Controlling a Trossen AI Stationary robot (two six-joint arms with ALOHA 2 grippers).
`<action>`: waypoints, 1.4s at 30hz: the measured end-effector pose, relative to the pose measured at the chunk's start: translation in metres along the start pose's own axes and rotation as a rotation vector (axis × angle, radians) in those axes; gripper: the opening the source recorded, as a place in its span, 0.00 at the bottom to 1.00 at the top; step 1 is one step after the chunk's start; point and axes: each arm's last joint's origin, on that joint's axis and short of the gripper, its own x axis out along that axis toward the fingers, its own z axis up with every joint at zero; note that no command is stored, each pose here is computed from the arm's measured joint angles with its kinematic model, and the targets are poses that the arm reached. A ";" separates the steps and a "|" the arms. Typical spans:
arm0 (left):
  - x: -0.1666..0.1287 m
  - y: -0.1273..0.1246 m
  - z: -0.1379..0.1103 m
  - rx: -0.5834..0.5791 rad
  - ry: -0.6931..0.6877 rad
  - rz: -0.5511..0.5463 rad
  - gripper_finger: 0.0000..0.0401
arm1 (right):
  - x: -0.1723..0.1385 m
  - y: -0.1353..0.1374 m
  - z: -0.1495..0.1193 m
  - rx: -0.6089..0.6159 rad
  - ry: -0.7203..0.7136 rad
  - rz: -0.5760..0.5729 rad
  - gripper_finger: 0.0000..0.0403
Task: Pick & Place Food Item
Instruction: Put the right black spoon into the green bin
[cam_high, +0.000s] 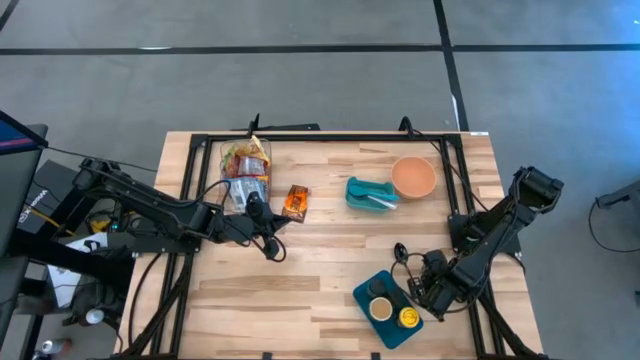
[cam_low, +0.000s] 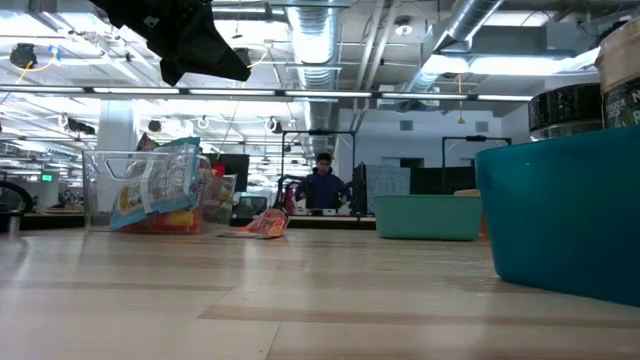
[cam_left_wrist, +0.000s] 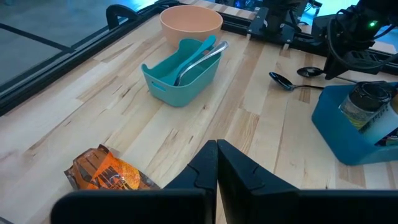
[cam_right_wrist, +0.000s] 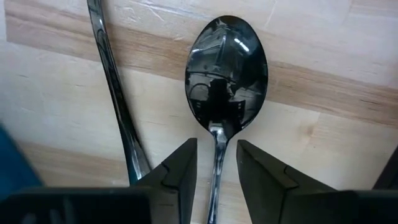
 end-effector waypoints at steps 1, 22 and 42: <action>0.000 0.000 0.000 0.000 0.000 0.000 0.00 | 0.000 0.000 0.000 0.000 0.000 0.000 0.26; 0.000 0.000 0.000 0.000 0.000 0.000 0.00 | 0.006 -0.005 0.002 -0.008 -0.010 -0.005 0.25; 0.000 0.000 0.000 0.000 0.000 0.000 0.00 | 0.006 -0.005 0.002 -0.019 -0.008 -0.006 0.04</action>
